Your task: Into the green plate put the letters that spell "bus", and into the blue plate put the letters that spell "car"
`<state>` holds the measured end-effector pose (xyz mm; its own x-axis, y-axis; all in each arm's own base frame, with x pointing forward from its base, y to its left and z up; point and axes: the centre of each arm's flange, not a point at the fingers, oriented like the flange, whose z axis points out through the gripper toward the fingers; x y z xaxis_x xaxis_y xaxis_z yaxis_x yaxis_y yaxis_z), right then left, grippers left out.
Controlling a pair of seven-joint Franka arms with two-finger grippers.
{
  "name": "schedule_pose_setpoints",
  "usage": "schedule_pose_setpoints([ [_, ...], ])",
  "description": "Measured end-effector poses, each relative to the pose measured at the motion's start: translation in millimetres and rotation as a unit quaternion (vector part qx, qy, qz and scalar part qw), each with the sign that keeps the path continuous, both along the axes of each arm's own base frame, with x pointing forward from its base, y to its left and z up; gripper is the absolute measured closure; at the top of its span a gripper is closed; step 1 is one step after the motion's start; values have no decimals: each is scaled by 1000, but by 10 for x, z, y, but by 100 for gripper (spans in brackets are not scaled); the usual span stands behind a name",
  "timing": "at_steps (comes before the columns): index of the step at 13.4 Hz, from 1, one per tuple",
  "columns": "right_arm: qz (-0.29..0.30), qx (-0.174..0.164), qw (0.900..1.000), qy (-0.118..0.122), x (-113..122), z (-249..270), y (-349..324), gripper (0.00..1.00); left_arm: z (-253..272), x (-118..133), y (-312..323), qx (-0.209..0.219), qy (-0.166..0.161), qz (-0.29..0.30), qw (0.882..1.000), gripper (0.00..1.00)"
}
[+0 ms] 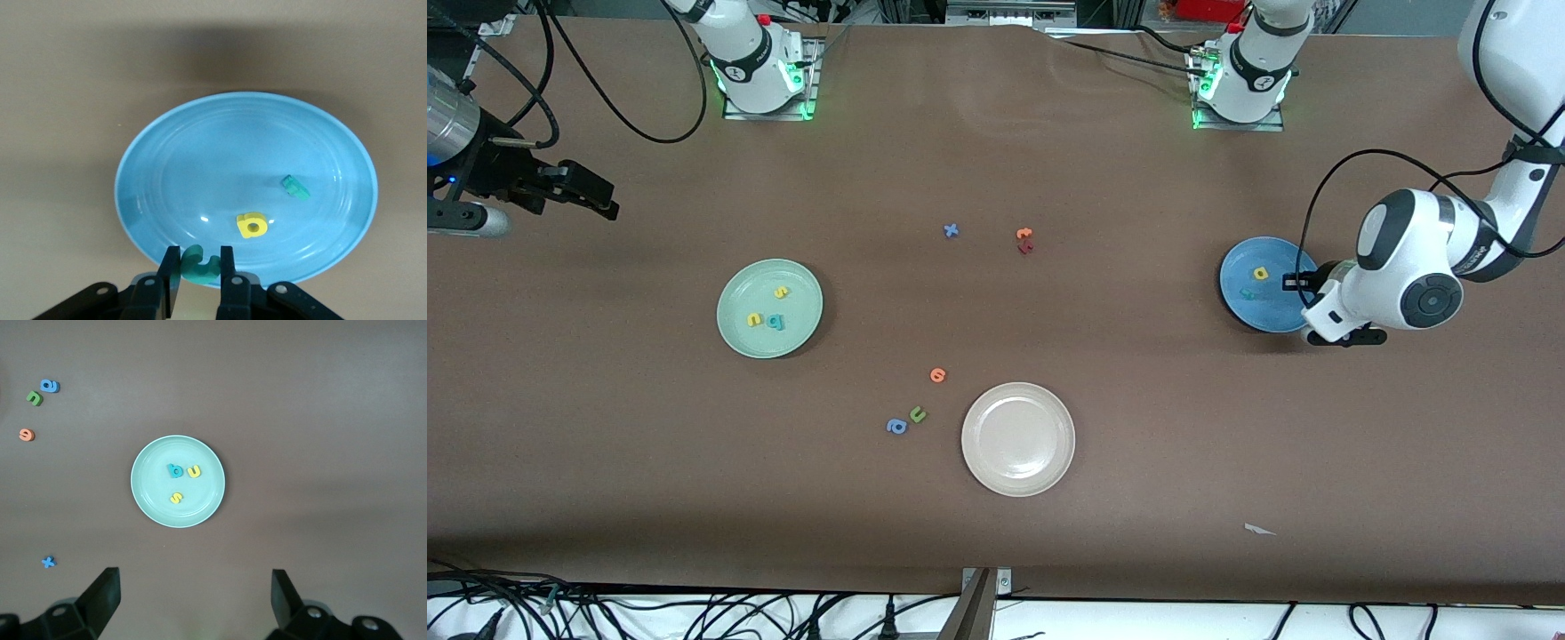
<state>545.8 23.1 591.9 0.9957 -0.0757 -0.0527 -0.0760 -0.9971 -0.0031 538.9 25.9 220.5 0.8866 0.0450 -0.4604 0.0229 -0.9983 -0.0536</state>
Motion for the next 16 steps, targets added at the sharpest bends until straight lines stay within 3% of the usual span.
schedule_pose_setpoints([
  [3, 0, 0, 1000, 0, 0, 0, 0, 0, -111, -24, 80, -1, 2, 1, 1000, 68],
  [10, 0, 0, 1000, 0, 0, 0, 0, 0, 448, 281, 94, 15, -43, 1, 999, 0],
  [13, 0, 0, 1000, 0, 0, -1, 0, 0, 1047, 462, -33, 27, -40, -7, 999, 0],
  [16, 0, 0, 1000, 0, -1, -1, 0, 0, 1707, 654, -37, 4, -50, 22, 998, 0],
])
